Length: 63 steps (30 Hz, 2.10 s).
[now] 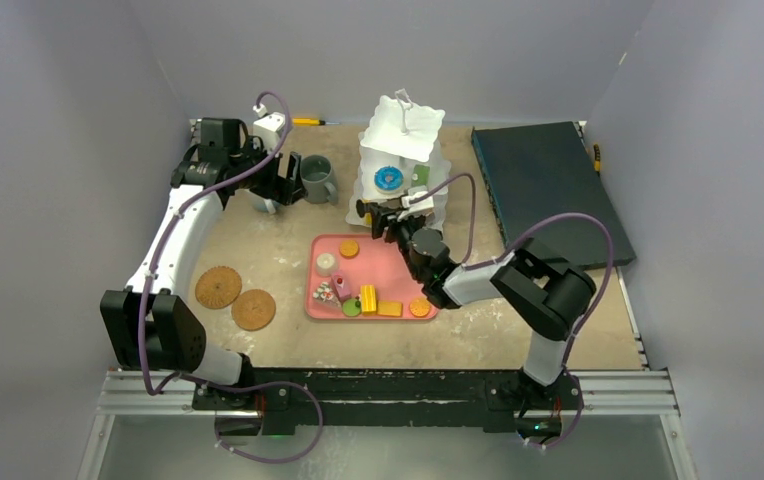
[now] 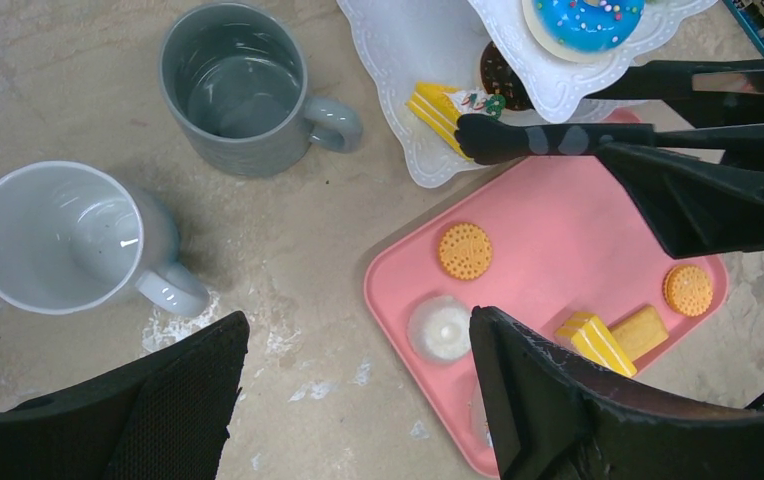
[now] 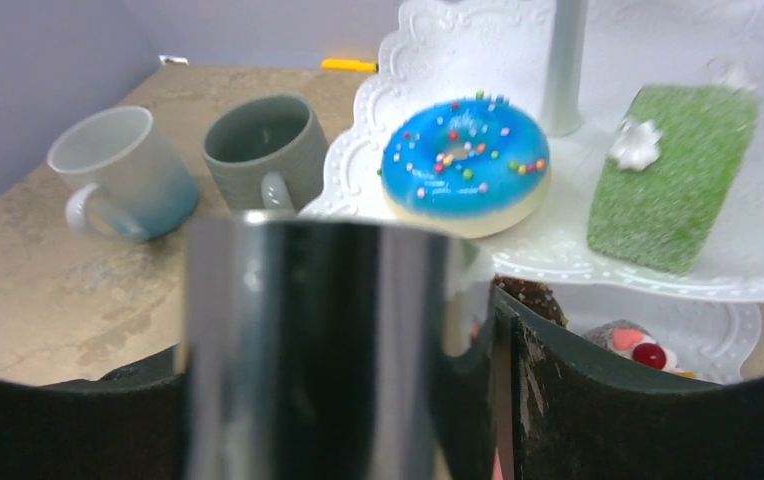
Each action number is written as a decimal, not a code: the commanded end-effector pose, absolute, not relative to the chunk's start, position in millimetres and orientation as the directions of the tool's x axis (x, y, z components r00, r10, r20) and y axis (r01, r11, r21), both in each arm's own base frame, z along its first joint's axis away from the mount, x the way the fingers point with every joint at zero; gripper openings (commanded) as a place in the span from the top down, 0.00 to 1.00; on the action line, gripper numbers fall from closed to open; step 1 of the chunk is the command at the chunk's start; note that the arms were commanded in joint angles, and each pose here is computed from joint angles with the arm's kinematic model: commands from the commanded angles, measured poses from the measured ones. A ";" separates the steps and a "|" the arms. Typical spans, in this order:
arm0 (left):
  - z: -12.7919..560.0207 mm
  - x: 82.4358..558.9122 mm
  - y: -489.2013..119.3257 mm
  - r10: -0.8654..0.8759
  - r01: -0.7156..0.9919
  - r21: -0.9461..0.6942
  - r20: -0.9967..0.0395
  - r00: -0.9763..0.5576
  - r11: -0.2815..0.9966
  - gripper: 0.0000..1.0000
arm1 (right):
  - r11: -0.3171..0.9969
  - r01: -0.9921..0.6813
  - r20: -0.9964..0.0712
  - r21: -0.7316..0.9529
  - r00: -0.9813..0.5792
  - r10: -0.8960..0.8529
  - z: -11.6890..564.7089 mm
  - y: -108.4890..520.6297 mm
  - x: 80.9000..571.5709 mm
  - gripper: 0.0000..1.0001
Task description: Serve the afternoon tea
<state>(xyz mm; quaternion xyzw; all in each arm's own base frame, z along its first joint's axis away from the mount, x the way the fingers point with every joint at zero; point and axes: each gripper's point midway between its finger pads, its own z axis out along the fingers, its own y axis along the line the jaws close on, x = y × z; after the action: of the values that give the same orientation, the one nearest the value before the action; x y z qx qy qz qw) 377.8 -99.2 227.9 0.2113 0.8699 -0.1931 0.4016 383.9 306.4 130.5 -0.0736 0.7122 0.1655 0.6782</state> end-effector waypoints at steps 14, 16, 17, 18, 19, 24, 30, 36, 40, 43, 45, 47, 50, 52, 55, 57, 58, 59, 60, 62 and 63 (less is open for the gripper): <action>240.5 383.0 -97.8 0.205 0.532 -0.149 -0.811 -0.548 0.834 0.20 | 0.817 -0.535 -0.975 0.215 -0.165 0.148 142.9 341.7 258.2 0.35; 241.4 383.2 -97.7 0.205 0.532 -0.147 -0.812 -0.546 0.834 0.20 | 0.798 -0.562 -0.973 0.219 -0.182 0.138 141.5 346.1 244.1 0.35; 241.5 383.1 -97.8 0.205 0.532 -0.147 -0.812 -0.546 0.834 0.20 | 0.790 -0.572 -0.973 0.219 -0.188 0.134 141.1 347.8 238.2 0.35; 242.0 382.9 -97.8 0.203 0.532 -0.148 -0.813 -0.546 0.834 0.20 | 0.786 -0.579 -0.973 0.217 -0.194 0.126 140.0 349.2 233.5 0.35; 242.8 382.5 -97.9 0.202 0.532 -0.149 -0.814 -0.545 0.833 0.20 | 0.783 -0.584 -0.973 0.215 -0.196 0.121 139.5 350.1 230.0 0.36; 245.1 380.7 -98.2 0.201 0.532 -0.148 -0.816 -0.542 0.834 0.20 | 0.779 -0.590 -0.974 0.212 -0.195 0.118 142.1 351.2 225.0 0.37; 247.9 379.4 -97.1 0.205 0.533 -0.140 -0.818 -0.537 0.834 0.20 | 0.766 -0.608 -0.976 0.208 -0.181 0.121 156.5 354.4 221.6 0.37; 249.6 379.4 -96.6 0.204 0.532 -0.138 -0.821 -0.533 0.835 0.20 | 0.752 -0.625 -0.973 0.208 -0.211 0.093 142.1 359.8 213.9 0.38; 247.9 379.3 -96.3 0.205 0.531 -0.138 -0.820 -0.535 0.836 0.20 | 0.744 -0.635 -0.971 0.208 -0.224 0.081 135.5 364.0 211.3 0.39; 247.7 379.8 -96.5 0.207 0.532 -0.136 -0.820 -0.534 0.835 0.20 | 0.742 -0.638 -0.972 0.205 -0.223 0.077 135.3 367.4 211.6 0.39; 248.1 380.3 -95.3 0.207 0.530 -0.133 -0.821 -0.533 0.838 0.20 | 0.738 -0.644 -0.972 0.201 -0.222 0.072 134.9 370.1 211.8 0.40; 247.2 380.4 -94.9 0.209 0.530 -0.131 -0.820 -0.533 0.838 0.20 | 0.733 -0.651 -0.973 0.196 -0.224 0.061 131.9 373.3 211.4 0.40; 245.3 380.3 -94.9 0.211 0.530 -0.132 -0.818 -0.536 0.837 0.20 | 0.727 -0.658 -0.970 0.196 -0.237 0.047 123.5 375.9 209.7 0.41; 244.9 380.4 -94.8 0.211 0.530 -0.131 -0.818 -0.535 0.838 0.21 | 0.735 -0.649 -0.969 0.195 -0.242 0.044 118.0 375.2 211.1 0.45; 243.9 380.4 -94.0 0.210 0.528 -0.132 -0.817 -0.537 0.839 0.21 | 0.746 -0.637 -0.969 0.193 -0.243 0.043 114.3 373.9 213.0 0.54; 244.8 380.3 -94.0 0.211 0.529 -0.130 -0.818 -0.535 0.838 0.21 | 0.747 -0.637 -0.969 0.190 -0.242 0.040 115.3 373.5 212.9 0.60; 245.4 380.3 -94.2 0.211 0.530 -0.130 -0.819 -0.534 0.838 0.21 | 0.746 -0.639 -0.970 0.188 -0.238 0.041 118.3 373.4 213.2 0.63; 245.3 380.3 -94.0 0.212 0.530 -0.129 -0.818 -0.534 0.838 0.21 | 0.741 -0.645 -0.972 0.187 -0.233 0.042 122.7 373.4 212.5 0.66; 245.3 379.7 -94.4 0.211 0.531 -0.131 -0.818 -0.535 0.837 0.21 | 0.743 -0.644 -0.975 0.180 -0.219 0.046 128.8 371.7 214.0 0.69; 245.9 379.9 -94.2 0.211 0.531 -0.130 -0.819 -0.534 0.838 0.21 | 0.754 -0.635 -0.980 0.169 -0.188 0.061 144.8 366.9 218.0 0.73; 245.6 380.0 -93.6 0.211 0.530 -0.130 -0.819 -0.534 0.838 0.21 | 0.761 -0.627 -0.982 0.164 -0.176 0.067 151.4 363.4 221.1 0.75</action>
<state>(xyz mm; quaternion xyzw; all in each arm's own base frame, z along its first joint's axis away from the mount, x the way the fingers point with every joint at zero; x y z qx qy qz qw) 378.5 -97.4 228.3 0.2088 0.8701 -0.1924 0.4029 212.1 365.6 109.6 -0.2138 0.7370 0.2797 0.5770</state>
